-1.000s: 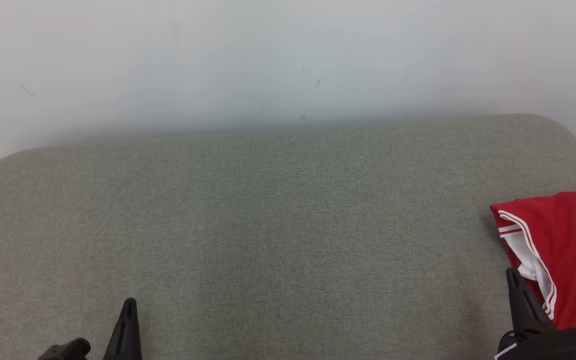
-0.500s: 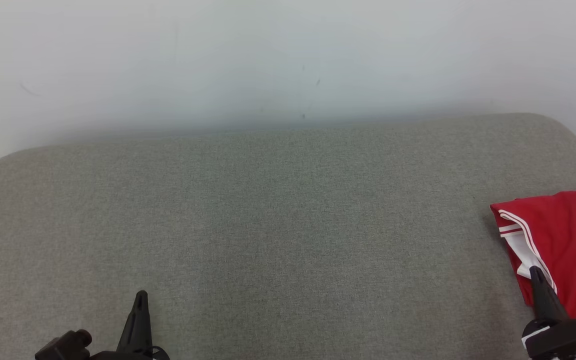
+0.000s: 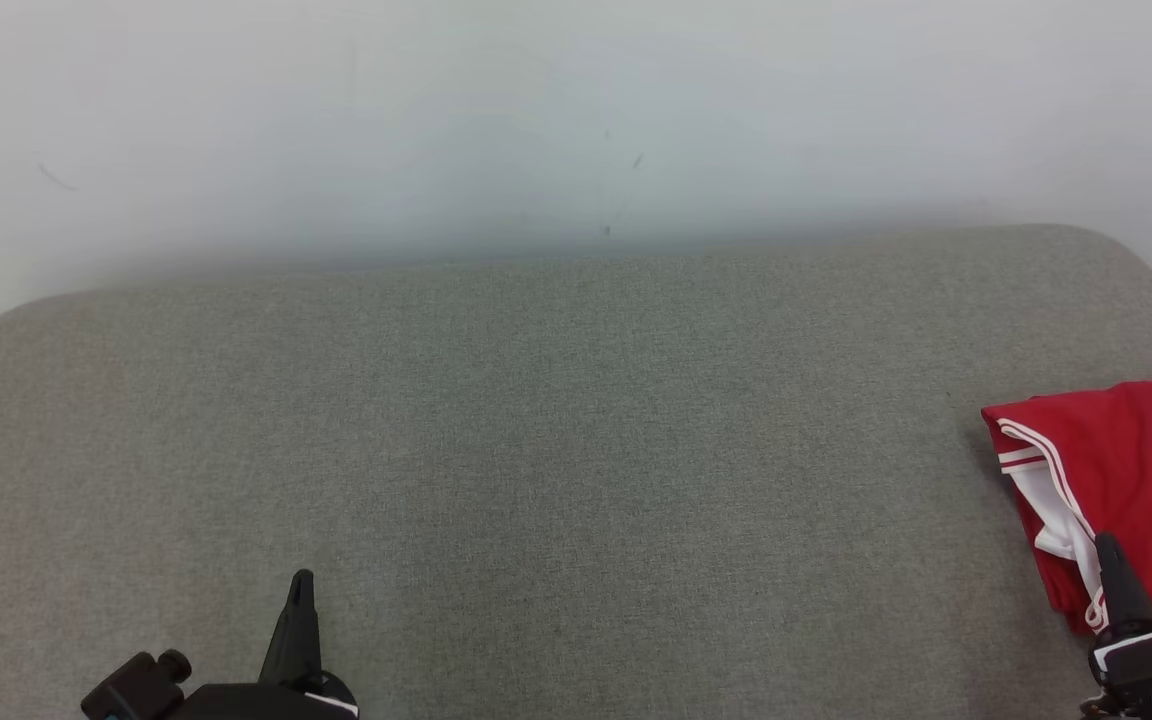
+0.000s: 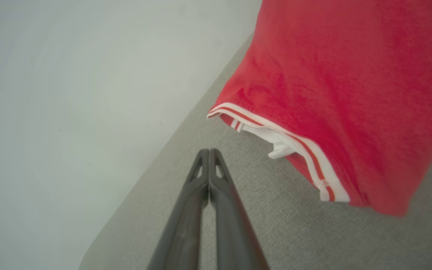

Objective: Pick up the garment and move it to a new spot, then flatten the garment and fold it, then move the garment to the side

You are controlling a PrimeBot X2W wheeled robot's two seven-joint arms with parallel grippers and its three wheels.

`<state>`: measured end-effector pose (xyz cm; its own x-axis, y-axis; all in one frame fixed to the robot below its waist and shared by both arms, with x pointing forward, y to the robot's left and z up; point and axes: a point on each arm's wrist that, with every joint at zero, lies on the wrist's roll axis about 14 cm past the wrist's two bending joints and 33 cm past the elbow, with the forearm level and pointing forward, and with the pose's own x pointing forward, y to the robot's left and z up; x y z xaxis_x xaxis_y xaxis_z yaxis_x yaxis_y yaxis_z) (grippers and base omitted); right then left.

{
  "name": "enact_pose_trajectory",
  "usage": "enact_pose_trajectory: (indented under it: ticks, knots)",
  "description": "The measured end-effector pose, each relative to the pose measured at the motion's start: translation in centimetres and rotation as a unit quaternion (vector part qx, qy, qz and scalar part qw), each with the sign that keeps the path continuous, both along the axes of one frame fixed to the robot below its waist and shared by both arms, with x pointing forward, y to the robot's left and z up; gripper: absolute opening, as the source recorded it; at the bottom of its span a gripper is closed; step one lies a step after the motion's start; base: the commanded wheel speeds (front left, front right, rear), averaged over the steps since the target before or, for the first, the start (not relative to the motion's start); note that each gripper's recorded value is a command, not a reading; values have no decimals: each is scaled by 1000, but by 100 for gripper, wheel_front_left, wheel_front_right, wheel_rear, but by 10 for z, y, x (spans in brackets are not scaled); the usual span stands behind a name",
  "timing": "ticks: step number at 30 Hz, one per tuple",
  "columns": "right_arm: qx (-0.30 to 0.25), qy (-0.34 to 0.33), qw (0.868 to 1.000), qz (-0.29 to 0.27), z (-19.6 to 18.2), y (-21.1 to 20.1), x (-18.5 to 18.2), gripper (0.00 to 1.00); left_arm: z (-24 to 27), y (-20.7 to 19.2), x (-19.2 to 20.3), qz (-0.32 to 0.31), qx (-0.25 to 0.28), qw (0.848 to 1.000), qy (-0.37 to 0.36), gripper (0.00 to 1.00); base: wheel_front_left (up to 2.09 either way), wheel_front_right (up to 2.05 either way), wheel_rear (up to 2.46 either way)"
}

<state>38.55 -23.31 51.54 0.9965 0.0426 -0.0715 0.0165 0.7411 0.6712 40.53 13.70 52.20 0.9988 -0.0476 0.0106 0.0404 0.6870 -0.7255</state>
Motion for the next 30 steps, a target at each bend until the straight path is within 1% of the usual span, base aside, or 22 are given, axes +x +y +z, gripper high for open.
enact_pose_trajectory:
  ticks: [15,24,30]
  knots:
    - [94,13,995,-28,-4,-23,6,0,-2,-12,8,-13,-90,996,12,0,0,0,0]
    - [148,12,988,-41,-3,-35,10,0,-2,-19,12,-18,-141,990,19,0,0,0,0]
    - [187,9,981,-49,-3,-43,12,0,-2,-23,15,-22,-176,984,22,0,0,0,0]
